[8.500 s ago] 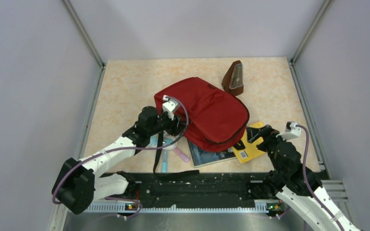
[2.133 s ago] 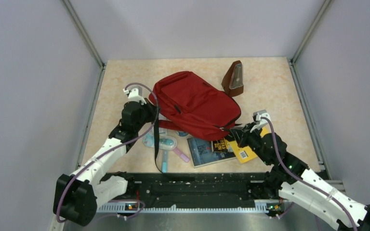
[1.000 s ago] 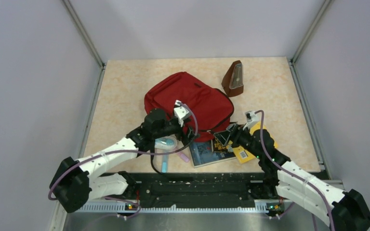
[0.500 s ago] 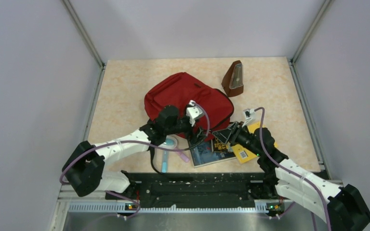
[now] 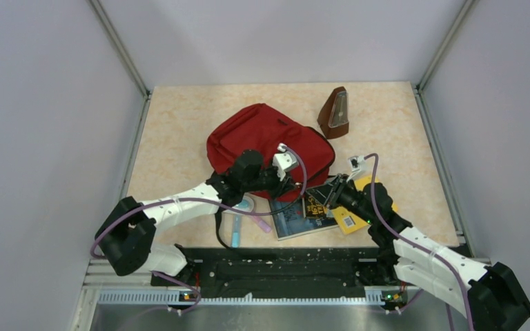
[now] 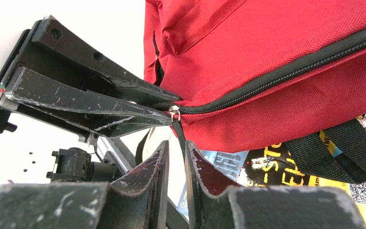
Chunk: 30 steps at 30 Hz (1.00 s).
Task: Pack the student bag
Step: Unzip the student bag at the center of the board.
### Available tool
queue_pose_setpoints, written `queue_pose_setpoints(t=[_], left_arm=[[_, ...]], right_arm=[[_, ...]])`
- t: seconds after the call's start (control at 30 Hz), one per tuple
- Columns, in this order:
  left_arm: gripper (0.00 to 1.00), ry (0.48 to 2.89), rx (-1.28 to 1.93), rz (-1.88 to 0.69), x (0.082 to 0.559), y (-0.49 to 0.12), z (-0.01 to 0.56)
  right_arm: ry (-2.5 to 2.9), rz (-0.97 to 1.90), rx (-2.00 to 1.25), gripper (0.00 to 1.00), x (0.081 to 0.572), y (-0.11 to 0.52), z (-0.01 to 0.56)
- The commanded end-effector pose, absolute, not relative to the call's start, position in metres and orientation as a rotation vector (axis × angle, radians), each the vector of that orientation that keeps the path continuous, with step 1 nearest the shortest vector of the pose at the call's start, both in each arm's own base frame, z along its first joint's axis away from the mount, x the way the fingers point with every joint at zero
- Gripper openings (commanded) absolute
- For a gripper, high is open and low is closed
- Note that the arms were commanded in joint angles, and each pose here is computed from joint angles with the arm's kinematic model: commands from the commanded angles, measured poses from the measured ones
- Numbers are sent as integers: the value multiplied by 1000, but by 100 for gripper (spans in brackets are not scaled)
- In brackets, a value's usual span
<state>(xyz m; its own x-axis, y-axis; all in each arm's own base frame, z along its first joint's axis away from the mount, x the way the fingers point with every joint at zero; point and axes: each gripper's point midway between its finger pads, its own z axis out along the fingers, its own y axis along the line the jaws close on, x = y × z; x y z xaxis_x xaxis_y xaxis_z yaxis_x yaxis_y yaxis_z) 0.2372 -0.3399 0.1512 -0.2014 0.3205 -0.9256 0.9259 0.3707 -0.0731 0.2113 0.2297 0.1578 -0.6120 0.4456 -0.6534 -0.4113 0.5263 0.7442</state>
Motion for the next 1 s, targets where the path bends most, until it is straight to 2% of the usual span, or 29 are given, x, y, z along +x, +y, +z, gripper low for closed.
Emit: queue_pose_setpoints(t=[0.0, 0.17, 0.37, 0.67, 0.73, 0.77, 0.9, 0.97], left_arm=[[21, 1700, 1094, -844, 238, -343, 162], [0, 1697, 1093, -853, 236, -343, 164], [0, 1706, 1104, -859, 233, -344, 163], [0, 1703, 1101, -866, 231, -344, 164], [0, 1700, 1099, -862, 231, -344, 166], [0, 1703, 1096, -858, 231, -343, 165], [0, 1708, 1070, -816, 235, -337, 166], [0, 1703, 1053, -786, 236, -331, 168]], right_arm=[[1846, 1173, 33, 19, 218, 225, 160], [1880, 1129, 26, 34, 222, 224, 150], [1877, 1128, -5, 49, 221, 226, 147], [1906, 1210, -178, 49, 212, 248, 146], [1911, 1235, -196, 44, 212, 253, 145], [1911, 1241, -198, 38, 212, 255, 146], [1932, 1204, -145, 1, 220, 251, 141], [1947, 1158, -90, 0, 226, 245, 137]])
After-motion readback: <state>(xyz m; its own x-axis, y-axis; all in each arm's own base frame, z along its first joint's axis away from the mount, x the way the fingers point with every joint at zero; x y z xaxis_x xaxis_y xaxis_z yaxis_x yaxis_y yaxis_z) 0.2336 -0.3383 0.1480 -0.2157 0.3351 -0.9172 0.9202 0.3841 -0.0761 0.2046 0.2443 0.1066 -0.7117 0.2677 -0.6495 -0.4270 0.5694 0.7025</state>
